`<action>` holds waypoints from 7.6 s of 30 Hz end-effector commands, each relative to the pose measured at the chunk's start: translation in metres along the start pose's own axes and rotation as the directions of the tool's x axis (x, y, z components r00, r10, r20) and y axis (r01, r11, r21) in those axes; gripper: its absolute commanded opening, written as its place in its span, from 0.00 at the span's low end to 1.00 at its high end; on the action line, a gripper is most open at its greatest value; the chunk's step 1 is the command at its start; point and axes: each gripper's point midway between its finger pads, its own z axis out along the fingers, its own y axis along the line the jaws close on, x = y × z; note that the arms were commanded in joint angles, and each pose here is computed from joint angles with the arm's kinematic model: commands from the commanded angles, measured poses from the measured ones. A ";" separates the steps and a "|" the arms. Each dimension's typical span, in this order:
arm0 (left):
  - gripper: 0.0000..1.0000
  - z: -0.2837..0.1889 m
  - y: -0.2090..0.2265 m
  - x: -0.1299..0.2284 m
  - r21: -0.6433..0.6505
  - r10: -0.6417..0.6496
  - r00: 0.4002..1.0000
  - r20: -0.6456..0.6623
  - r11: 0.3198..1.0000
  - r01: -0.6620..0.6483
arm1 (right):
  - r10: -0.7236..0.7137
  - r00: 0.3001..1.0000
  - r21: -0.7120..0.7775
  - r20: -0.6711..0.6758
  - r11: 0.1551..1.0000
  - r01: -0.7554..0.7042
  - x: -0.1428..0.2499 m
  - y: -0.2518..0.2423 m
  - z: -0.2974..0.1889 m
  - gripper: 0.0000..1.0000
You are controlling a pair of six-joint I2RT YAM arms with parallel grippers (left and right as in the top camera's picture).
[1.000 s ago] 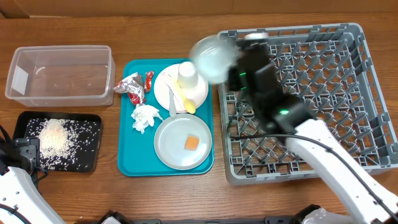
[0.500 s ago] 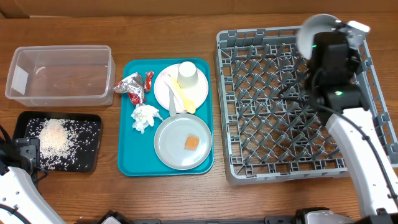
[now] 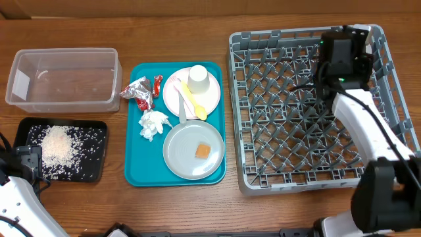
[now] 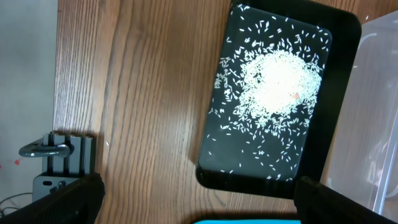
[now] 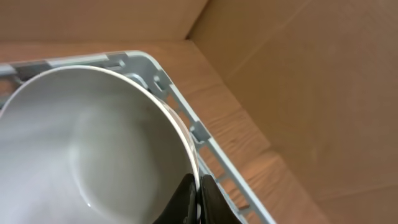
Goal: Sort waste into correct bins and load items into the dishwasher rack
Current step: 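Lift the bowl and carry it right over the gray dish rack, then lower the bowl upside down into the rack's back corner, then open the right gripper and raise it away from the bowl, then move the left gripper to the large white plate with the orange piece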
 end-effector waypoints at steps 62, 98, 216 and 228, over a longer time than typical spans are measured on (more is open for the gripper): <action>1.00 -0.005 -0.003 -0.004 0.015 -0.020 1.000 0.012 1.000 0.020 | -0.413 0.911 0.233 -0.013 0.884 0.404 -0.018 0.007 -0.008 0.05; 1.00 -0.005 -0.003 -0.004 0.015 -0.020 1.000 0.012 1.000 0.020 | -0.228 0.973 -0.373 -0.033 0.906 0.200 0.029 0.153 -0.092 0.84; 1.00 -0.012 -0.025 0.040 0.153 0.003 0.972 -0.236 0.988 0.035 | 0.175 0.753 -0.396 -0.635 0.763 -0.511 -0.035 -0.037 -0.021 1.00; 1.00 -0.073 -0.098 0.122 0.752 0.695 0.697 -0.174 0.551 -0.362 | 0.175 0.753 -0.396 -0.635 0.763 -0.511 -0.035 -0.037 -0.021 1.00</action>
